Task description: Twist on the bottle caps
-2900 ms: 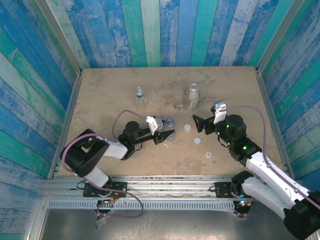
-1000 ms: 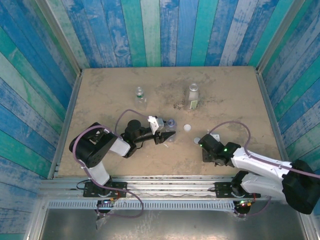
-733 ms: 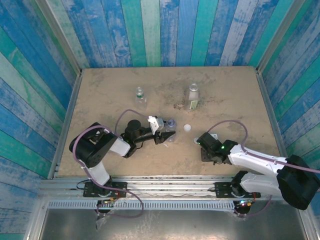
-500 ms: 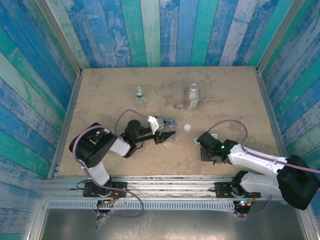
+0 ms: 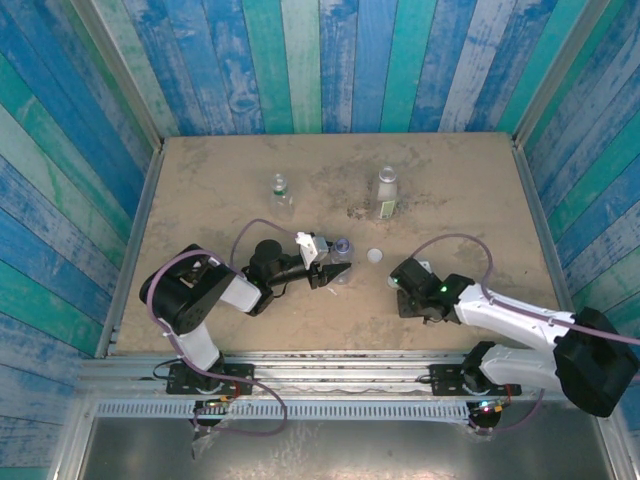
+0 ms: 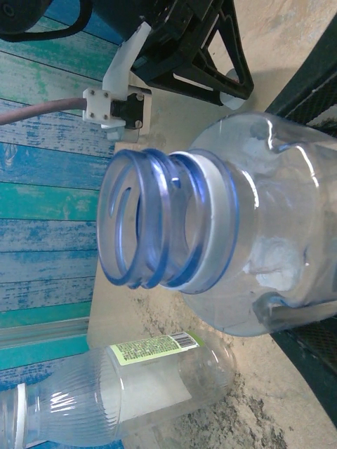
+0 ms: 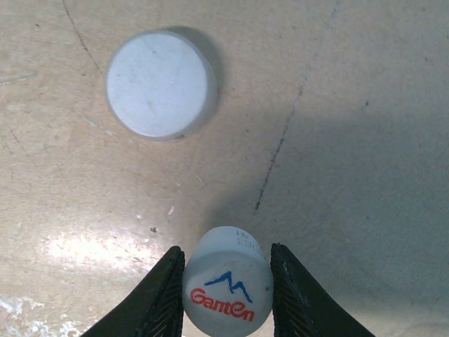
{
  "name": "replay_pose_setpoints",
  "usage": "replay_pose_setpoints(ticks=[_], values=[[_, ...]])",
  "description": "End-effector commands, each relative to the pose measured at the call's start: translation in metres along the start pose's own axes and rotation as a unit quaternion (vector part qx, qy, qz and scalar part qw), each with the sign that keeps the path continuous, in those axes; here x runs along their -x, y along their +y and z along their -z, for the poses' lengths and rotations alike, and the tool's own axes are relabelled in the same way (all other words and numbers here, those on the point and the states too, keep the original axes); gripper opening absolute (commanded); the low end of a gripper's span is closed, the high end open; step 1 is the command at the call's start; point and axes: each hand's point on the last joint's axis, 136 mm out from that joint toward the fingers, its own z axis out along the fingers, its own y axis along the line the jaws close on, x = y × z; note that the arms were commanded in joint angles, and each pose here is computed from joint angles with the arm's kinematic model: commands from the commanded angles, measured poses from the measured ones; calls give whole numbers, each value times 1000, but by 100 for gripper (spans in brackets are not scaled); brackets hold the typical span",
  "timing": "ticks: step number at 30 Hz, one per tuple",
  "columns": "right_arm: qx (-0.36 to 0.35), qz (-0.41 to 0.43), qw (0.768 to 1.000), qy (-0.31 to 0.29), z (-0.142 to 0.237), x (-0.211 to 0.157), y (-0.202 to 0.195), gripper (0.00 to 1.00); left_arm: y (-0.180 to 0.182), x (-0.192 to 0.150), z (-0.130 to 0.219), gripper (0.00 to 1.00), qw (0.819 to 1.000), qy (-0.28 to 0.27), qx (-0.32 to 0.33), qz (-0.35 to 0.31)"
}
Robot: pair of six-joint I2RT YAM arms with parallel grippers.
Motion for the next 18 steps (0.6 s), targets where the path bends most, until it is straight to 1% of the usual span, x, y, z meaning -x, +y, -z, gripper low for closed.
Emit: replay_pose_setpoints(ticks=[1,6,11,15,18], values=[[9,28,1000,-1,2,13,11,29,-3,-24,1,57,999,36,-8,16],[23,60,998,-18,2,42,33,29,-6,-26,9,57,999,41,-2,23],[48,68,996,-25,-6,76,49,29,-11,-28,18,57,998,45,3,32],[42,78,996,-16,-23,95,49,29,-13,-30,22,56,998,51,6,38],[37,73,997,-9,-36,106,39,30,-13,-30,23,56,998,55,7,38]])
